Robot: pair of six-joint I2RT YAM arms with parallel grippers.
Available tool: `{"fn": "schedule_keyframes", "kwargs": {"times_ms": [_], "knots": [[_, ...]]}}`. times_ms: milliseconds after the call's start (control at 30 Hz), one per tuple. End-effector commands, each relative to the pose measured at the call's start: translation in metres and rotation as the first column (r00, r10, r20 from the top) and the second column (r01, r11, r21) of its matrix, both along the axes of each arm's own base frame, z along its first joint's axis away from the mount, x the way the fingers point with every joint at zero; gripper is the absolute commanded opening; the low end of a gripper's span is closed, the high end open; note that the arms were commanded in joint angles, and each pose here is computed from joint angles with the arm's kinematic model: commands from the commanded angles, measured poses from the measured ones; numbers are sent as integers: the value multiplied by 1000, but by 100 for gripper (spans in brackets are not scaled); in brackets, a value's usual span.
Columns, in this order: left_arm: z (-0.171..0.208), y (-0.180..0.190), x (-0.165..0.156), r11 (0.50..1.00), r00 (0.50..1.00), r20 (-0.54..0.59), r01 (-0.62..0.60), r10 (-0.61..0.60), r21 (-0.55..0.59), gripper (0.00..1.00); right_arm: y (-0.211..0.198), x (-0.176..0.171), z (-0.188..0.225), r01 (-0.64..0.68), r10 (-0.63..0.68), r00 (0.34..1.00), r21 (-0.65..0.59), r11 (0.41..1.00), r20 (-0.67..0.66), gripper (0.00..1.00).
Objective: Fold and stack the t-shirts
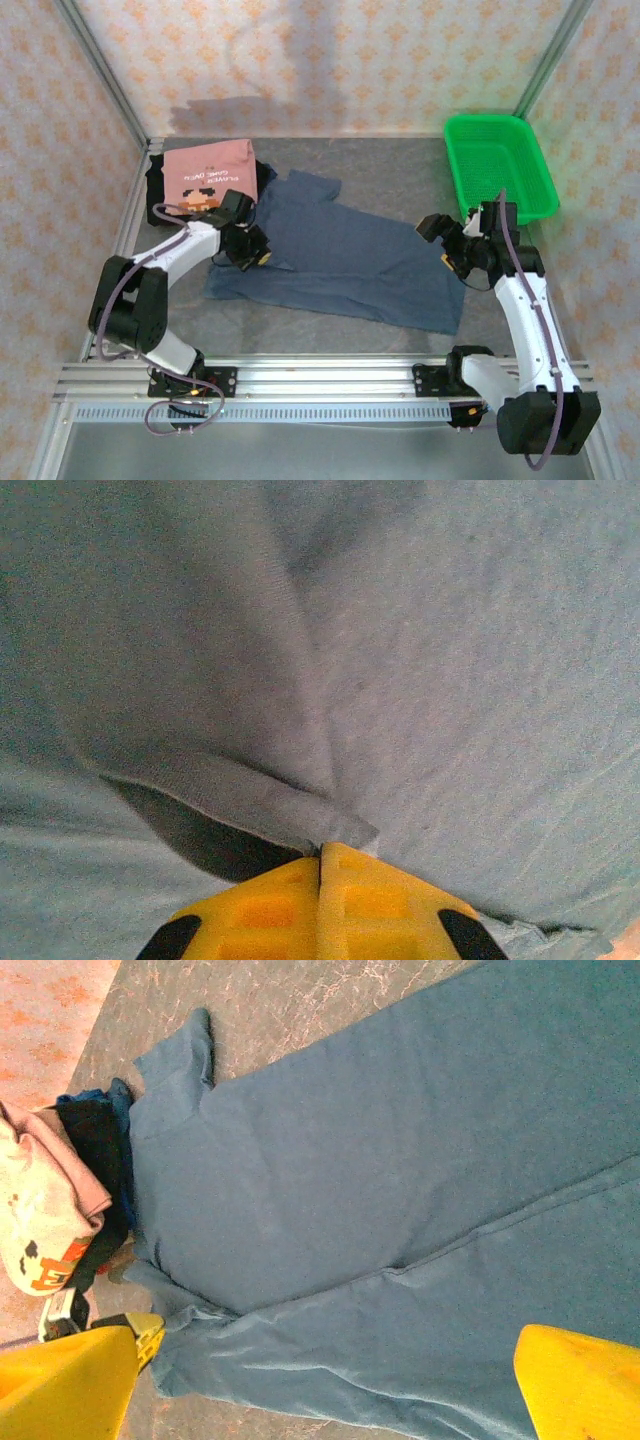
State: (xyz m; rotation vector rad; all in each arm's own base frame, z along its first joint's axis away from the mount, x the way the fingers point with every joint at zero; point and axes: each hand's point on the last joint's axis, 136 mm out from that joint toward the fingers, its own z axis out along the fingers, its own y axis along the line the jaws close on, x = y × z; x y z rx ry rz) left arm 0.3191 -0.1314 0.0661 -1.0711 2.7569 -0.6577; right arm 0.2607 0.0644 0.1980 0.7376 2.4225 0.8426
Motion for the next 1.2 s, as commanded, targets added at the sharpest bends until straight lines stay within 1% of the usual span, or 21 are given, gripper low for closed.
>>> {"fn": "schedule_keyframes", "kwargs": {"times_ms": [0,200,367,433,467,567,733,900,1000,1133,1167], "knots": [[-1,-7,9,994,996,-12,94,-93,50,0,4,-3,-1,-5,4,1000,15,1000,8,97],[-4,-21,36,978,982,-21,191,-190,83,0,7,-6,-7,-7,7,1000,37,999,-8,97],[0,-32,53,954,960,-26,279,-277,109,0,7,-11,-11,-1,1,1000,42,999,-18,97],[1,-33,58,948,956,-23,294,-293,119,0,7,-13,-13,2,-1,1000,45,999,-22,97],[-9,-32,59,944,953,-48,304,-300,127,0,7,-13,-14,2,-1,1000,48,999,-24,97],[-13,-33,65,939,948,-54,317,-313,134,0,7,-15,-16,7,-5,1000,51,999,-30,97],[-16,-43,75,934,941,-46,339,-336,111,0,8,-16,-21,10,-8,999,57,998,-42,98],[-14,-55,82,906,914,-45,406,-403,118,0,9,-17,-26,18,-15,998,70,997,-54,98],[-17,-59,84,897,905,-54,426,-422,119,0,10,-16,-27,20,-16,998,78,997,-54,98],[-8,-67,93,885,894,-13,445,-447,135,0,11,-15,-29,19,-15,998,83,996,-55,98],[-7,-71,95,879,887,-7,458,-461,133,3,12,-15,-31,20,-15,998,84,996,-58,98]]}}
